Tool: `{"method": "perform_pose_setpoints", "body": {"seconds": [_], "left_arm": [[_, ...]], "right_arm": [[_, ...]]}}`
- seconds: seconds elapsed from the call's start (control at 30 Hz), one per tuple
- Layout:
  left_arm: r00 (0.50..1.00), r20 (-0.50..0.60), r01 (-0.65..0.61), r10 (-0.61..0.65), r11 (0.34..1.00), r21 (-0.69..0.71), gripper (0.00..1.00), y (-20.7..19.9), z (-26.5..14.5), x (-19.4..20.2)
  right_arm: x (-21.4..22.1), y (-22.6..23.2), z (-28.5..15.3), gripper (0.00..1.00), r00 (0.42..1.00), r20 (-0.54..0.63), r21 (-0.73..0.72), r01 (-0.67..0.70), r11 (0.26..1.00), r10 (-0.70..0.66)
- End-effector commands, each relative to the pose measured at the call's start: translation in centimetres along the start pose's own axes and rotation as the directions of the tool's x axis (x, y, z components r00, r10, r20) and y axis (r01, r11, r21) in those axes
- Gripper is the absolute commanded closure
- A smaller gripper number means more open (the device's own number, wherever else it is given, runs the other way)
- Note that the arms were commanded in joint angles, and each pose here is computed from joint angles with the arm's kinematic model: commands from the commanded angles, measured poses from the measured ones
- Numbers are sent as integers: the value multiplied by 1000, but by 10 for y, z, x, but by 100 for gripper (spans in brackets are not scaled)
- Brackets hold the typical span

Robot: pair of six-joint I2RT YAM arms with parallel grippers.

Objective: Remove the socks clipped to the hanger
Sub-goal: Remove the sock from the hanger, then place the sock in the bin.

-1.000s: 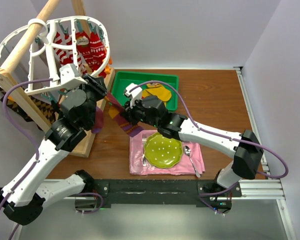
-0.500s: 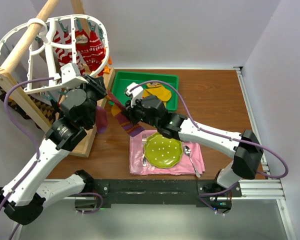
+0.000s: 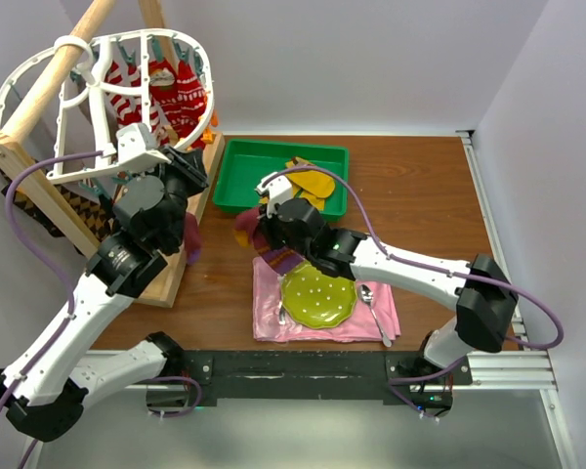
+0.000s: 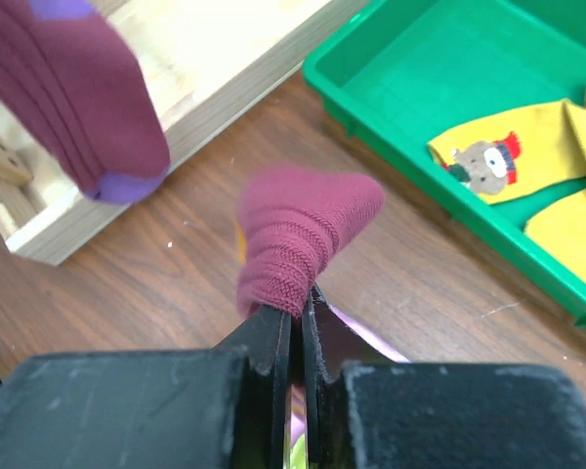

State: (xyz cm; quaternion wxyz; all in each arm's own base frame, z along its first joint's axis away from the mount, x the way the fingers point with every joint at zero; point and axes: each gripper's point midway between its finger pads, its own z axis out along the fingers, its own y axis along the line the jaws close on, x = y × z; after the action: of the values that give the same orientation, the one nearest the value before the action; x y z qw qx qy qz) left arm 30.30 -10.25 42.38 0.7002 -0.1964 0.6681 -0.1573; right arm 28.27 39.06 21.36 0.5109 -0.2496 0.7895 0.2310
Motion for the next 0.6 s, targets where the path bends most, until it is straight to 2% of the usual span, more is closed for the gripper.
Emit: {"method": "perform_pose_setpoints", "body": {"seconds": [0.0, 0.03, 0.13, 0.23, 0.57], "left_arm": [[1000, 28, -6, 5, 998, 65, 70, -9, -4, -14], [1000, 20, -10, 9, 997, 71, 53, -10, -4, -11], [1000, -4, -22, 23, 993, 116, 37, -14, -8, -5], [999, -24, -26, 30, 986, 167, 27, -19, -15, -2], [984, -137, -63, 116, 936, 347, 24, -39, -33, 27]], "right_arm": [[-54, -6, -23, 100, 990, 125, 37, -66, 997, 61], [-58, -7, -25, 100, 989, 133, 39, -69, 997, 63], [-68, -9, -30, 100, 986, 151, 48, -81, 996, 73], [-74, -13, -30, 100, 986, 153, 69, -78, 995, 67], [-100, -52, -25, 100, 979, 184, 110, -108, 988, 86]]}}
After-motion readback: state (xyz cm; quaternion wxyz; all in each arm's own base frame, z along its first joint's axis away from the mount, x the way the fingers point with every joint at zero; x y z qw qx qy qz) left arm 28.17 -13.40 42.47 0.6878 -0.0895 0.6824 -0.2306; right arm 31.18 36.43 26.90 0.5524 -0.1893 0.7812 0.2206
